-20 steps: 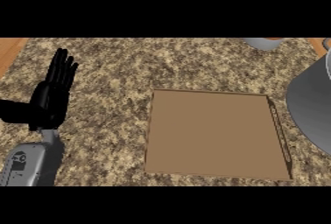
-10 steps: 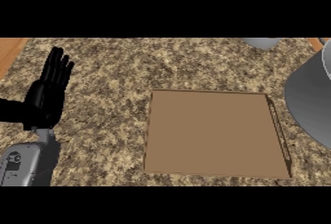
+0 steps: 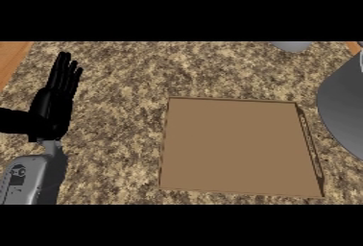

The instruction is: Pick the bell pepper from the tray and place it in the pot

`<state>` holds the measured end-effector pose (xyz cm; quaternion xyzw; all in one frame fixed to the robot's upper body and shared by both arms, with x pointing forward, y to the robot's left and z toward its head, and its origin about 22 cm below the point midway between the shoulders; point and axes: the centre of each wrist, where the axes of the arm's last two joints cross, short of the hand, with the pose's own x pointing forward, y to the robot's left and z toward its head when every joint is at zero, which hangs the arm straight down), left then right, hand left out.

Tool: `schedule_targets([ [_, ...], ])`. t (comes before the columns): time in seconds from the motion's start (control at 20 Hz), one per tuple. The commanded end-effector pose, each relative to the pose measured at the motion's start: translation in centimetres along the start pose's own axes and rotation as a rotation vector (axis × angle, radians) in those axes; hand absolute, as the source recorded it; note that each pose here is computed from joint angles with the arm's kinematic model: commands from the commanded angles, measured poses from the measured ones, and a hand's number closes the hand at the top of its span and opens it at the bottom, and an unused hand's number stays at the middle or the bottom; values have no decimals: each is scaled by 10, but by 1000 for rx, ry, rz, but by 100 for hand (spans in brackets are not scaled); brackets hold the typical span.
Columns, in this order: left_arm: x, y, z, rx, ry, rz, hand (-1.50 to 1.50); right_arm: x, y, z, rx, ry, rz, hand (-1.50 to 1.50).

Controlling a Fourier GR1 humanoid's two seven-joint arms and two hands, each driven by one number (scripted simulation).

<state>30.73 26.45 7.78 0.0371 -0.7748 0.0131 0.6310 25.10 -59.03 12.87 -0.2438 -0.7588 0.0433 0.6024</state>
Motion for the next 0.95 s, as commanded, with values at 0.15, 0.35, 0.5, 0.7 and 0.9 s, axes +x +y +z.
schedule_targets([
  [0.15, 4, 5, 5, 1, -4, 10, 0, -3, -31, 28, -54, -38, -135, -150],
  [0.35, -3, -2, 6, 16, 5, 16, 0, 3, -46, 37, -73, -68, -147, -150],
  [0.5, 3, -2, 5, 7, -5, 10, 0, 0, -52, 47, -90, -60, -149, -150],
  [0.7, 1, -6, 2, 14, -11, 12, 0, 11, -63, 46, -91, -51, -149, -150],
  [0.9, 1, -7, 3, -2, -8, 13, 0, 8, -63, 50, -114, -55, -120, -150],
])
